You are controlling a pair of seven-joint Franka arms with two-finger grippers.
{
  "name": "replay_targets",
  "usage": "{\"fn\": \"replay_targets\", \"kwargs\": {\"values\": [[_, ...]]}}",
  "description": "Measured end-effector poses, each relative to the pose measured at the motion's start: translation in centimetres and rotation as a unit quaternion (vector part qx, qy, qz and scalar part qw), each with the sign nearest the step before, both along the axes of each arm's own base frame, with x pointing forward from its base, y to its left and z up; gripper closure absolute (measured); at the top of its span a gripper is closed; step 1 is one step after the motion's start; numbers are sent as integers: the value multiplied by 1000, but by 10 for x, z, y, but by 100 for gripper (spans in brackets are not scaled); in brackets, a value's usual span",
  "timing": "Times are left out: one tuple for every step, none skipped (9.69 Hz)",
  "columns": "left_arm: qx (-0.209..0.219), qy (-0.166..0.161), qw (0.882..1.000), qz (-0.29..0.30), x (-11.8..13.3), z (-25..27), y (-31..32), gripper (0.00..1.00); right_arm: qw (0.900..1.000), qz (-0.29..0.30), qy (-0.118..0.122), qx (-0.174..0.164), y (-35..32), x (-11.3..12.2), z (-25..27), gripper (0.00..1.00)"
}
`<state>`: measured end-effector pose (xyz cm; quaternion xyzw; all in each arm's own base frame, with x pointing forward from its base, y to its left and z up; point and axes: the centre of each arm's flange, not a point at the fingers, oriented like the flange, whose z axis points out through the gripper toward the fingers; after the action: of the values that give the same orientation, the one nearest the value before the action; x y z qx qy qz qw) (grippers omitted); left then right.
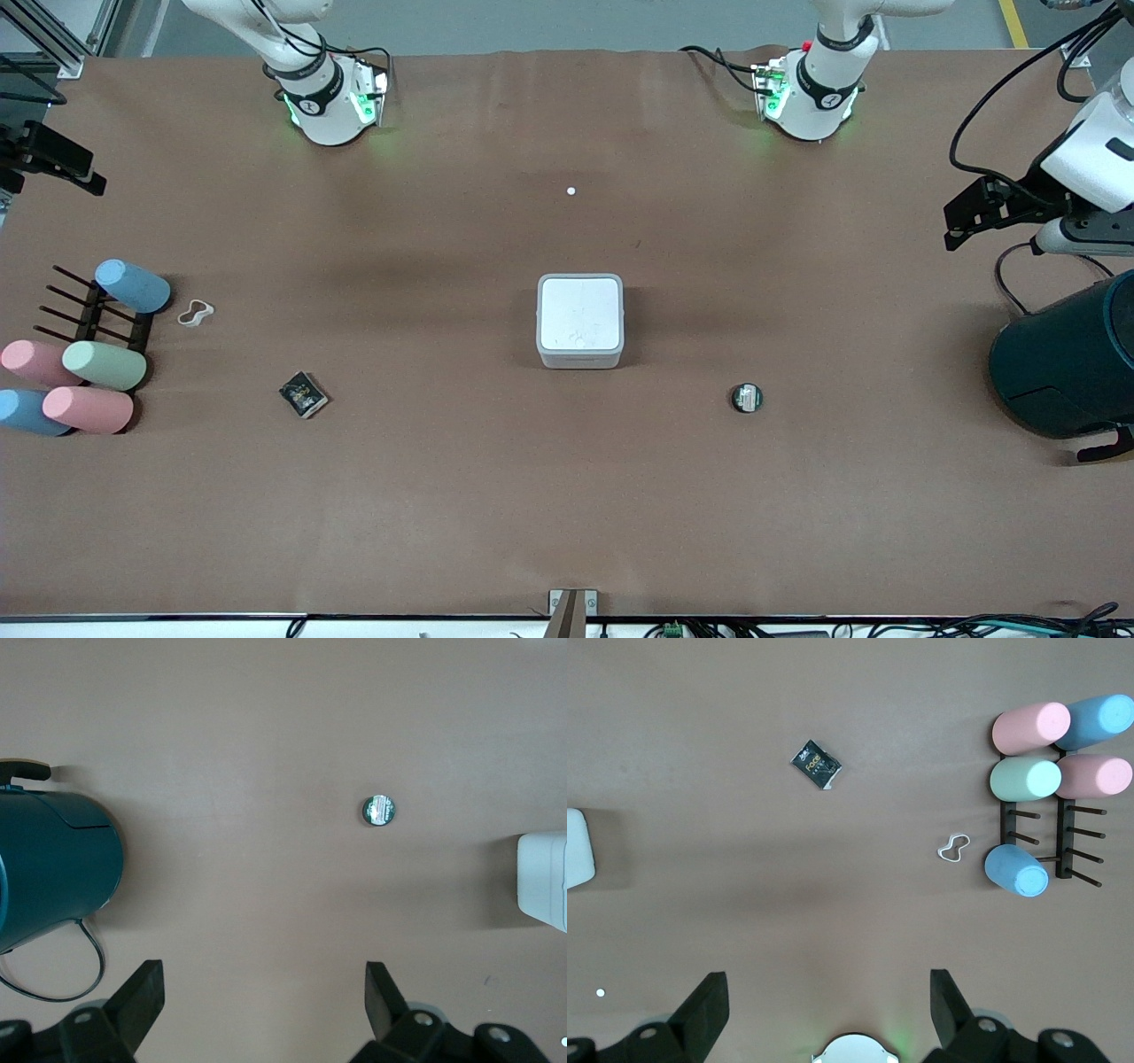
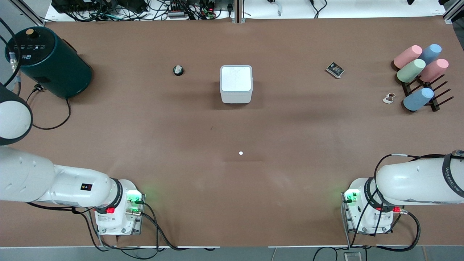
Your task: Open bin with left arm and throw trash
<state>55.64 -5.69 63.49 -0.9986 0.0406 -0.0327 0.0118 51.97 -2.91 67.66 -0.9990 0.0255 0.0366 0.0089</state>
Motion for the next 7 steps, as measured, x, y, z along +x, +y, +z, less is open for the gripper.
{"fn": "replay_targets", "kwargs": {"values": [[0,4,1000,1,0,-1,1,0,1000,0,0,0,0,0,0,0],[1,9,1000,1,-1,-3,1,0,1000,1,-1,0,1,0,0,0],[1,10,1000,0,-1,-3,0,0,1000,1,-2,0,1,0,2,0],[2,16,1000,-2,-2,-6,-2,0,1000,2,-3,0,2,-1,3,0],[3,37,999,-11,-4,-13,-13,0,1000,2,-1,0,2,-2,3,0],[-4,58,998,-27,-6,-26,-41,4,1000,2,3,0,2,-3,2,0],[-16,74,996,-44,-4,-48,-89,13,1000,1,10,1,1,-4,-2,0]]}}
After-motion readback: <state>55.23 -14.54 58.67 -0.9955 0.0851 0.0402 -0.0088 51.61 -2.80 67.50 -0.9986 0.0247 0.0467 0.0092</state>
